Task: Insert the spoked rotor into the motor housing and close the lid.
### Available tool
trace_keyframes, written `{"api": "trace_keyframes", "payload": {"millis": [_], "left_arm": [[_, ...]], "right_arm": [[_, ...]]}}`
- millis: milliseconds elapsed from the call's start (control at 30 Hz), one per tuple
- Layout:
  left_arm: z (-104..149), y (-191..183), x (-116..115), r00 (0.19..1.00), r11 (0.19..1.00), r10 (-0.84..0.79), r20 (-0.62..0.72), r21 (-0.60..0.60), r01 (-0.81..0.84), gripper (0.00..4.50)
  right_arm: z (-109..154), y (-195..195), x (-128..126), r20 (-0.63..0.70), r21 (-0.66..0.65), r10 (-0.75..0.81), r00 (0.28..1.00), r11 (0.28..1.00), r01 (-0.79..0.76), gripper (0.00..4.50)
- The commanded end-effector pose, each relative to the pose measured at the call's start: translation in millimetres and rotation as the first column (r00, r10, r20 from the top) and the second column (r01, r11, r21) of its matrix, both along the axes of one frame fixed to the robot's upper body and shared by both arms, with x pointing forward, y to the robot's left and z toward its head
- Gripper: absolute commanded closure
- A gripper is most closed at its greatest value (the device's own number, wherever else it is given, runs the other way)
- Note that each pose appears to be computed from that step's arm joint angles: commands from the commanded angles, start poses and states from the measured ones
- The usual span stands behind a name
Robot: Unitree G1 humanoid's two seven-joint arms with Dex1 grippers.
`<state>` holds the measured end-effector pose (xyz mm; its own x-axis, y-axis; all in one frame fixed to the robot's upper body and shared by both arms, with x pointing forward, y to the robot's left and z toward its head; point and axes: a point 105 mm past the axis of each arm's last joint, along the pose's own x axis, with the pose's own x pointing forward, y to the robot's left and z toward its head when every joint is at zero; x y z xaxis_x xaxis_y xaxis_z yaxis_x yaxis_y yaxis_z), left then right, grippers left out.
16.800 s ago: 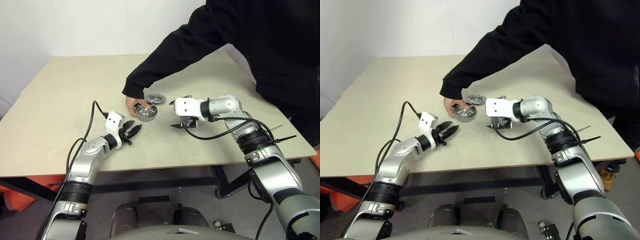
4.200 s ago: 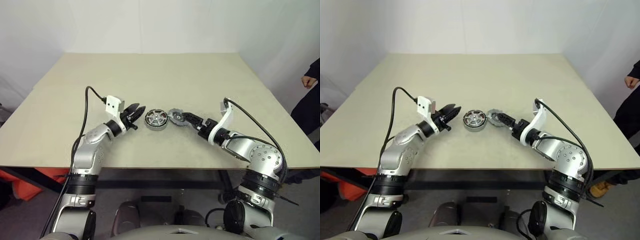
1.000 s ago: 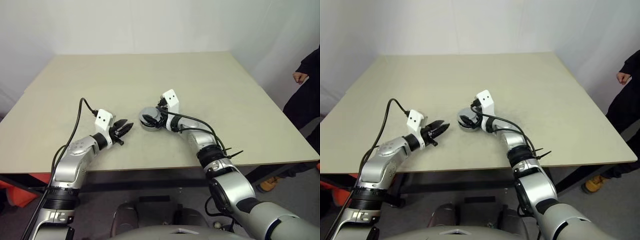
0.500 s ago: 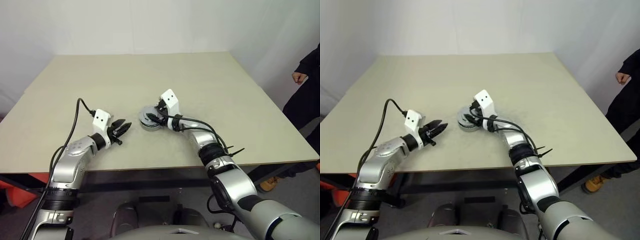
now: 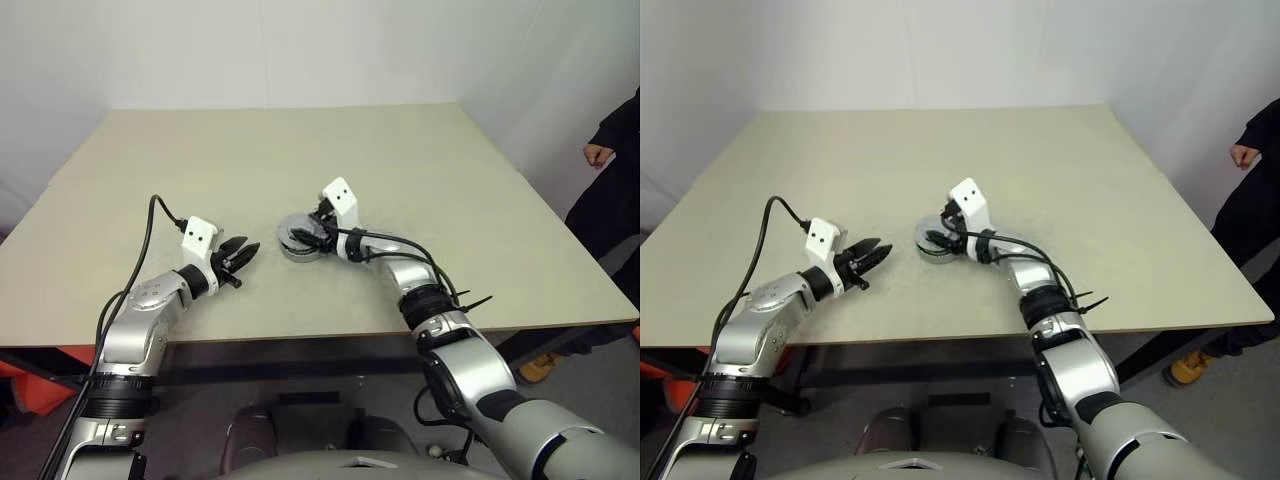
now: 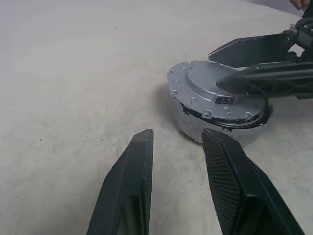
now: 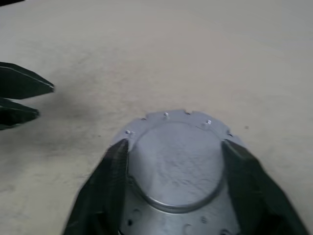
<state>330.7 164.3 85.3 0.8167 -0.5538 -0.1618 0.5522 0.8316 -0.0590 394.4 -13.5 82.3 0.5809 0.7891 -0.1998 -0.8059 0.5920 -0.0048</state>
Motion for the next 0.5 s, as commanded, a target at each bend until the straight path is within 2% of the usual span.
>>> {"api": "trace_keyframes", "payload": {"millis": [33, 500], "left_arm": [[14.5, 3.2, 3.7, 0.999, 1.0, 0.003, 0.05, 0.005, -0.003, 2.81], [12.9, 2.5, 1.1, 0.999, 1.0, 0.003, 0.046, 0.008, -0.003, 2.81]], "right_arm": [[18.9, 7.7, 1.1, 0.047, 0.035, 0.024, 0.999, 0.999, -0.026, 0.04], [9.2, 8.7, 8.2, 0.042, -0.032, 0.015, 0.999, 0.999, -0.014, 0.04]]}}
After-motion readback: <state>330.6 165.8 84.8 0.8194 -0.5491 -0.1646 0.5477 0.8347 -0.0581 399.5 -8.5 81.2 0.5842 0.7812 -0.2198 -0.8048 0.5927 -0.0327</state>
